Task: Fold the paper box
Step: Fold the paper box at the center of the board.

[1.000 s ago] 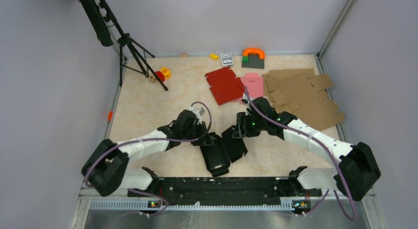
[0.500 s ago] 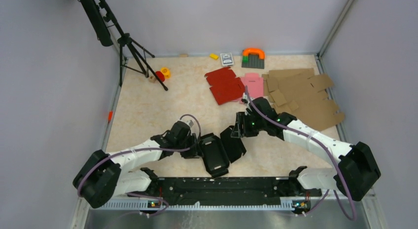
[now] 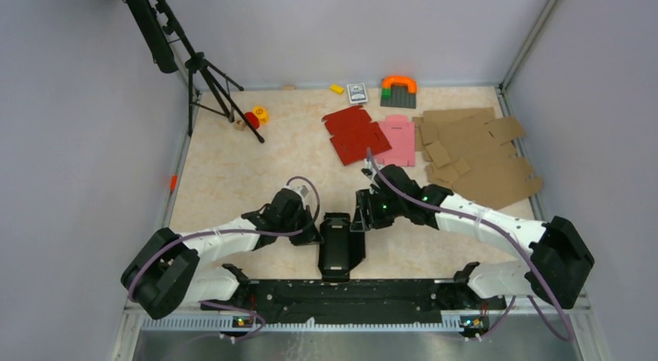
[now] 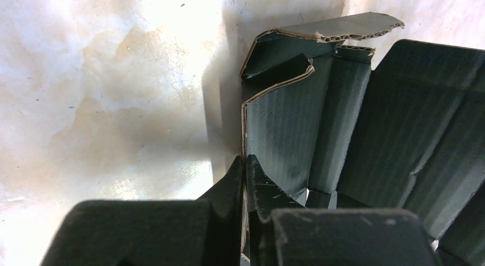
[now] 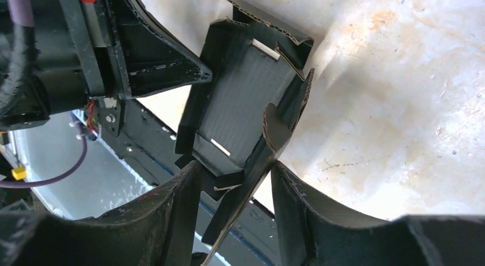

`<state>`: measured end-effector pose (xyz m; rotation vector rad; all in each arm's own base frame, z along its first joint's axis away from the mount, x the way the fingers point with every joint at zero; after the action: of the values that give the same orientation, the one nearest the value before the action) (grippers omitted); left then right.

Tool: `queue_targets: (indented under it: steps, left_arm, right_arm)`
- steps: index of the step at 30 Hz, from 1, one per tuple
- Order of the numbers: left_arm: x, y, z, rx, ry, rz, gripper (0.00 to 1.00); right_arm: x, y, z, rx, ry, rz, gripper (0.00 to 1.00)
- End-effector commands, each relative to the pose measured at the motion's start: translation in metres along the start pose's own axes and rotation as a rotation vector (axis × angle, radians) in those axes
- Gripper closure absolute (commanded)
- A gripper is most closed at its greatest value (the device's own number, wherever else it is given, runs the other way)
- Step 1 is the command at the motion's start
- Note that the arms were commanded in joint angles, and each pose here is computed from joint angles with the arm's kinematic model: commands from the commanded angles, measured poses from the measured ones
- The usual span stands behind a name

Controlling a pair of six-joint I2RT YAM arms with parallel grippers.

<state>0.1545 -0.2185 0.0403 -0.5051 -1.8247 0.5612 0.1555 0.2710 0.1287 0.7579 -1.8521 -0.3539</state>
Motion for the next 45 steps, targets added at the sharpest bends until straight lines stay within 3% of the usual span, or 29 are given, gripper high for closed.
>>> queue_targets:
  steps: [1,8,18,26,29,34,39,45]
  left_arm:
    - [-0.002,-0.009,-0.007,0.005,-0.034,0.041,0.98]
    - [-0.010,-0.017,-0.023,0.084,-0.116,0.007,1.00]
    - [-0.013,-0.013,-0.041,0.198,-0.234,-0.055,0.98]
    - [-0.019,-0.024,-0.048,0.231,-0.297,-0.078,0.93]
    - [-0.018,-0.035,-0.049,0.175,-0.289,-0.071,0.82]
    - [-0.019,-0.064,-0.040,0.023,-0.160,0.039,0.67]
    - [-0.033,-0.073,-0.028,-0.025,-0.046,0.076,0.66]
    - [-0.023,-0.073,-0.031,-0.075,-0.061,0.097,0.57]
  right_arm:
    - [-0.006,0.015,-0.012,0.022,-0.046,0.043,0.50]
    - [-0.025,0.019,-0.008,0.068,-0.004,0.233,0.45]
    - [-0.012,0.008,-0.002,0.087,0.002,0.298,0.40]
    - [-0.016,0.004,-0.003,0.099,-0.049,0.275,0.49]
    - [-0.016,0.004,-0.011,0.123,-0.076,0.284,0.54]
    - [-0.025,-0.002,-0.010,0.153,-0.055,0.319,0.56]
    - [-0.029,-0.005,-0.009,0.159,-0.053,0.324,0.61]
    - [-0.017,-0.016,-0.009,0.178,-0.079,0.364,0.70]
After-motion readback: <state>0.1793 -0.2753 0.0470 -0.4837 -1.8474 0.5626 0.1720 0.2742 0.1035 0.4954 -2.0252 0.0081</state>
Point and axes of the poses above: each gripper's point midway between its finger pads, its own x axis back along the fingers, its own y axis along the line the jaws close on, z = x × y, the point moved 2 cm from there along x, back along the fingers, and after that the axes turned 3 degrees about -x, right-handed, at the moved point
